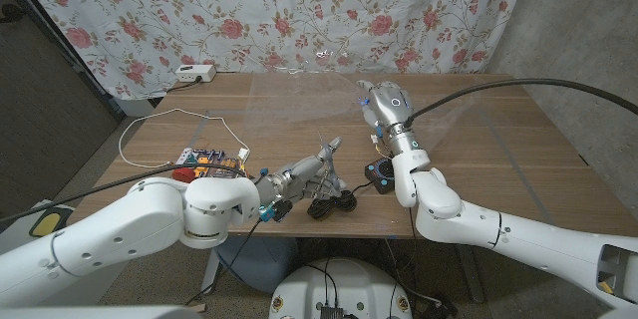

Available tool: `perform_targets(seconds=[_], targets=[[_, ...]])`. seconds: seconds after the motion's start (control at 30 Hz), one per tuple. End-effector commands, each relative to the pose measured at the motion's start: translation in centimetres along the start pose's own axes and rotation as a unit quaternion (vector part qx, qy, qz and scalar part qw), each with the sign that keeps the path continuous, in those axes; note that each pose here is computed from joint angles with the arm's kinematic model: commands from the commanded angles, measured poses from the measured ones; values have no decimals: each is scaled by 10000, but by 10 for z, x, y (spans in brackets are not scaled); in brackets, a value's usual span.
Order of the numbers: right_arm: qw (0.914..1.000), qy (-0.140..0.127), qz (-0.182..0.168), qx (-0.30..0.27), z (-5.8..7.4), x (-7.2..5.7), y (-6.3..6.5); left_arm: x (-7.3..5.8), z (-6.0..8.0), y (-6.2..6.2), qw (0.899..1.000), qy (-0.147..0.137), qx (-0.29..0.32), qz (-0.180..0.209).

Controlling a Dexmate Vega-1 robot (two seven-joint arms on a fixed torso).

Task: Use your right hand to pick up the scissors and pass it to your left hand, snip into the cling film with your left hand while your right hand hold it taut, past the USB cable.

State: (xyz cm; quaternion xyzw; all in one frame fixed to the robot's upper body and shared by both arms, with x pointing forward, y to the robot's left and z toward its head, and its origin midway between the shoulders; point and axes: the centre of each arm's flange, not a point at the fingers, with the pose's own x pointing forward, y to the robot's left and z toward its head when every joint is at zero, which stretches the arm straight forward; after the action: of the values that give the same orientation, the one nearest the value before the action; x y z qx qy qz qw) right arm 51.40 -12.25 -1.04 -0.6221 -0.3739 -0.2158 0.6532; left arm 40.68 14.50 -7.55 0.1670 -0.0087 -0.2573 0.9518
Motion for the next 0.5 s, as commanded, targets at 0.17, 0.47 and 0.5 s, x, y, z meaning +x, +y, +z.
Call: perform_targets(seconds=[0.17, 0.47, 0.5], targets=[[10000, -15, -40, 32, 1, -5, 0, -6, 9, 0, 9997, -225, 52, -118], [10000, 27, -61, 55, -1, -10, 0, -11, 10, 1, 9997, -227, 39, -115], [10000, 19, -65, 63, -1, -11, 0, -11, 10, 1, 9997, -230, 49, -115]])
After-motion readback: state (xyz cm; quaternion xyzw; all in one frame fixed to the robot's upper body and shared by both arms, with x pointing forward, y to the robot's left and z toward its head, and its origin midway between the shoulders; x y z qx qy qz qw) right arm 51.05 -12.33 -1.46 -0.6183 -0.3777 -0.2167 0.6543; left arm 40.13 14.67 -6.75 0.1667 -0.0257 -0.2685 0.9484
